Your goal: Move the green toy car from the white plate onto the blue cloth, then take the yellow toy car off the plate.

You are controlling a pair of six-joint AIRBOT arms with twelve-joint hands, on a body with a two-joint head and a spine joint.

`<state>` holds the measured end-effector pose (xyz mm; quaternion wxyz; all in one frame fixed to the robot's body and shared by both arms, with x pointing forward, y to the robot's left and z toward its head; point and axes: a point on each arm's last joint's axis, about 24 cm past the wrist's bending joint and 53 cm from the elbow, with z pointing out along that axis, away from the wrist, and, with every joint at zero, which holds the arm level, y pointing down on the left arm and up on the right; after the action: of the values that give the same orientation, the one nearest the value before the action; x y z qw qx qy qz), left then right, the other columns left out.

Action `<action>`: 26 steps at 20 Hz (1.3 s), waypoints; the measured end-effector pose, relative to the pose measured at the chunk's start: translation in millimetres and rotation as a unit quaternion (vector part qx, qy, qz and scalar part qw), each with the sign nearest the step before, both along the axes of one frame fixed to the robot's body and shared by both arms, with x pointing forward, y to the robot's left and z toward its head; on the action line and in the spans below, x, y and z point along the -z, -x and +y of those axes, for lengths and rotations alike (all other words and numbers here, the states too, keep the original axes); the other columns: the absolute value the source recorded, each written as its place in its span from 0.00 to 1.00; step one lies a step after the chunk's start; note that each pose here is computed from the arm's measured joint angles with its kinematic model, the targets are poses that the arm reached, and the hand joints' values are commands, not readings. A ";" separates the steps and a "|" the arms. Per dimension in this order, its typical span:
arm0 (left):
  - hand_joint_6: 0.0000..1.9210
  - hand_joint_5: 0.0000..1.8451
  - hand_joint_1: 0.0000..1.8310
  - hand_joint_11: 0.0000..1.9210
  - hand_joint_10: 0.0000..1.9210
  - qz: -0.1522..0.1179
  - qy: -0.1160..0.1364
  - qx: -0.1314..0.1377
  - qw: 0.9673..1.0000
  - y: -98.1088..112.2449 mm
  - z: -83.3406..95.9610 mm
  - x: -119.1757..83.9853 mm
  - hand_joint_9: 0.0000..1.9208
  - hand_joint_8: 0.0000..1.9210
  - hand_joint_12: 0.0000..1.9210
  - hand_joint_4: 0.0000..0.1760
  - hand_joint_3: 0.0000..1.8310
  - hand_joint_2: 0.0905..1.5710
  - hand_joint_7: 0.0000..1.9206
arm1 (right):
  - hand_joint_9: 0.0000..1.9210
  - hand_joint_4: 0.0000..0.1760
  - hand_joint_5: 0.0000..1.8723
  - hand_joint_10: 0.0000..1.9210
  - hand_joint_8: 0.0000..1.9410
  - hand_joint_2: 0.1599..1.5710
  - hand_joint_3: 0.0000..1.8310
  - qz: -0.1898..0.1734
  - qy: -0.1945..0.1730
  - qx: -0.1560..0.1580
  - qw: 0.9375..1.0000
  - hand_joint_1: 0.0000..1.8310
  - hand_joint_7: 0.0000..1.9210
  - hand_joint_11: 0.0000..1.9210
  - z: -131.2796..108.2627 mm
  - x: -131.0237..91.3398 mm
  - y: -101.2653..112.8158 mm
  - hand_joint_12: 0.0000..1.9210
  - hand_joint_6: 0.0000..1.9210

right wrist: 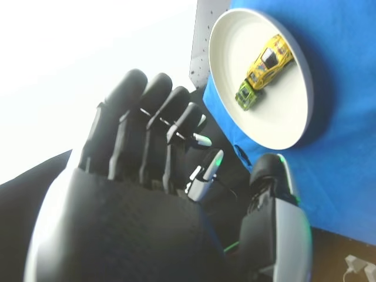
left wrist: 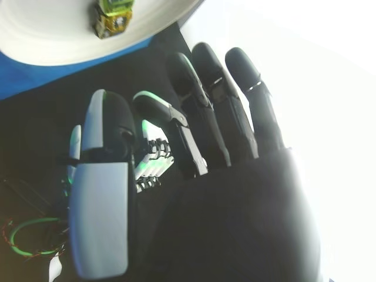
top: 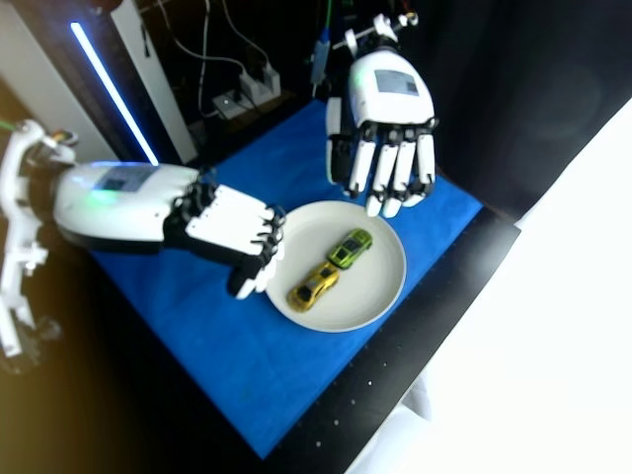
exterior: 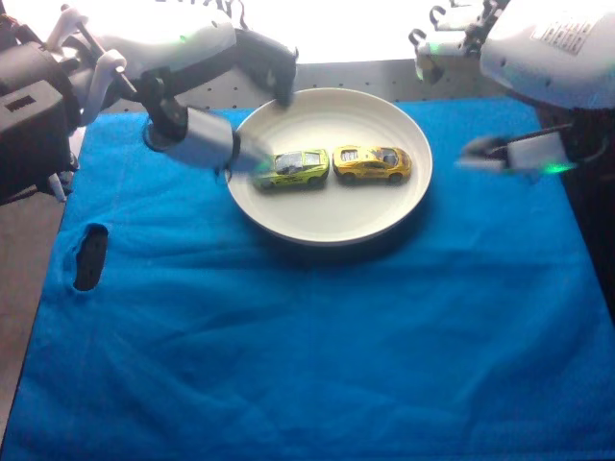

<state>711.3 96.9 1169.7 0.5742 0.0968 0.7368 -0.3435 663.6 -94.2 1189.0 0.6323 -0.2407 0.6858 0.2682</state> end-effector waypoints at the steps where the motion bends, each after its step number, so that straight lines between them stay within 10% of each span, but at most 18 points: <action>1: 0.09 0.24 0.49 0.00 0.30 0.000 0.000 0.000 1.000 0.0 -0.1 -0.3 0.08 0.02 0.68 0.31 0.00 0.64 0.23 | 0.19 0.00 0.27 0.71 0.56 0.63 0.03 0.001 0.000 0.000 1.000 0.61 0.26 0.08 -0.2 0.4 -0.1 0.97 0.33; 4: 0.02 0.29 0.49 0.00 0.22 -0.002 0.001 0.000 1.000 0.0 0.1 -1.0 0.14 0.01 0.70 0.00 0.00 0.62 0.27 | 0.20 0.00 0.27 0.70 0.54 0.64 0.01 0.001 0.000 0.000 1.000 0.63 0.28 0.10 -0.2 0.2 -0.1 0.96 0.33; 9: 0.02 0.34 0.46 0.00 0.26 -0.009 -0.021 0.005 1.000 -1.1 -6.7 1.7 0.23 0.01 0.81 0.00 0.00 0.59 0.34 | 0.24 0.00 0.30 0.69 0.50 0.66 0.00 0.001 0.000 0.000 1.000 0.62 0.32 0.14 -0.2 0.2 -0.1 0.96 0.31; 12: 0.02 0.38 0.44 0.13 0.53 -0.018 -0.025 0.013 0.999 -7.7 -23.7 -2.5 0.24 0.05 0.91 0.00 0.00 0.55 0.41 | 0.23 0.00 0.30 0.71 0.53 0.66 0.00 0.001 -0.001 0.000 1.000 0.63 0.30 0.11 0.5 0.1 0.0 0.97 0.33; 23: 0.01 0.41 0.49 0.13 0.46 0.012 -0.062 0.008 0.998 -30.4 -45.3 24.5 0.26 0.05 0.84 0.00 0.00 0.56 0.42 | 0.31 0.00 0.29 0.68 0.50 0.66 0.00 -0.001 -0.002 0.001 1.000 0.64 0.35 0.24 -0.1 -0.3 -1.2 0.93 0.50; 26: 0.00 0.40 0.50 0.23 0.69 0.022 -0.066 0.002 0.998 -36.9 -45.6 31.6 0.28 0.48 0.93 0.00 0.00 0.57 0.33 | 0.31 0.00 0.31 0.66 0.47 0.65 0.00 0.000 -0.001 0.001 1.000 0.67 0.36 0.23 0.2 0.1 -1.2 0.93 0.48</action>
<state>748.2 51.3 1138.2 0.5494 0.1277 0.7703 -0.2975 664.8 -94.0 1188.8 0.6326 -0.2392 0.6857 0.2689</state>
